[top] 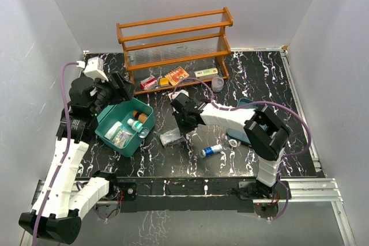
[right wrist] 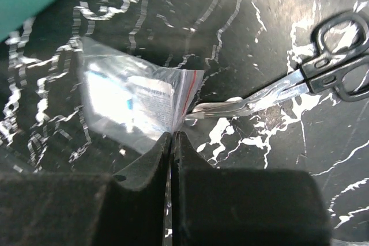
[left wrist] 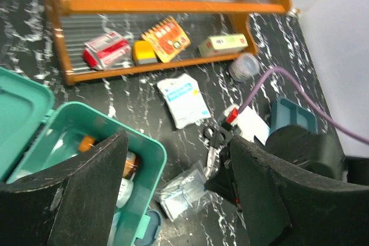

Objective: Organize the medicine kit

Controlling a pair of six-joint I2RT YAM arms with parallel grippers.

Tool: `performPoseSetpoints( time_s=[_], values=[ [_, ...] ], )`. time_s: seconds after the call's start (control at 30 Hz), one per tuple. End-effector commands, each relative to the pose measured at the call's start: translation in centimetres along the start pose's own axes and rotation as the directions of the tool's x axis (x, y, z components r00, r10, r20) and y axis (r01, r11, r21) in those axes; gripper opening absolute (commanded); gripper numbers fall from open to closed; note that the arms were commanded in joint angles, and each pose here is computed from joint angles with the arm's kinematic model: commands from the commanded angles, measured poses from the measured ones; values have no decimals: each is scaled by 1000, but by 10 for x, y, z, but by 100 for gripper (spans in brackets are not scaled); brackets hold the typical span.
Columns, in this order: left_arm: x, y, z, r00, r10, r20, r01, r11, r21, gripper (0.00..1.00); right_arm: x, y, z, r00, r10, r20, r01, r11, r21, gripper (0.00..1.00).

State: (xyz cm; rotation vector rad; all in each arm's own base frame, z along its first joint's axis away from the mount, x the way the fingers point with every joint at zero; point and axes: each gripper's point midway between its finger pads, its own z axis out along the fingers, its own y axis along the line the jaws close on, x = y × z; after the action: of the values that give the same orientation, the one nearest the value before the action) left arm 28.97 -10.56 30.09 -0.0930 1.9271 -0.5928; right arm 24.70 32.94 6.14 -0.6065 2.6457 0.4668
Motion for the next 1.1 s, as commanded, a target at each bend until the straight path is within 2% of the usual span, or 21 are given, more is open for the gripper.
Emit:
performPoseSetpoints(
  time_s=[0.0,0.1,0.3,0.5,0.6,0.7,0.9,1.0,1.07],
  values=[
    [25,-32,7,996,13,-89,8,973,231,71,-54,33,-56,959,-163,233,197,972,-131,0],
    [40,-42,10,991,42,-128,2,945,328,71,-62,44,-78,927,-232,296,292,940,-178,0],
    [59,-56,6,984,153,-93,-87,862,500,72,-74,59,-125,843,-341,416,463,853,-240,0],
    [79,-74,-10,958,267,-107,-126,726,676,73,-86,73,-176,759,-403,512,589,759,-277,0],
    [89,-86,-24,941,310,-138,-93,628,773,75,-88,82,-198,728,-423,539,635,713,-298,0],
    [92,-92,-31,931,327,-165,-56,572,818,76,-90,91,-213,703,-442,557,674,665,-323,0],
    [84,-85,-17,926,360,-113,-141,610,780,79,-86,100,-227,687,-470,554,709,602,-369,0],
    [90,-72,-9,913,385,-133,-171,658,734,79,-85,102,-228,687,-477,548,713,589,-380,0],
    [94,-67,-7,906,400,-139,-184,667,722,80,-85,102,-228,688,-478,546,713,588,-382,0]
  ],
)
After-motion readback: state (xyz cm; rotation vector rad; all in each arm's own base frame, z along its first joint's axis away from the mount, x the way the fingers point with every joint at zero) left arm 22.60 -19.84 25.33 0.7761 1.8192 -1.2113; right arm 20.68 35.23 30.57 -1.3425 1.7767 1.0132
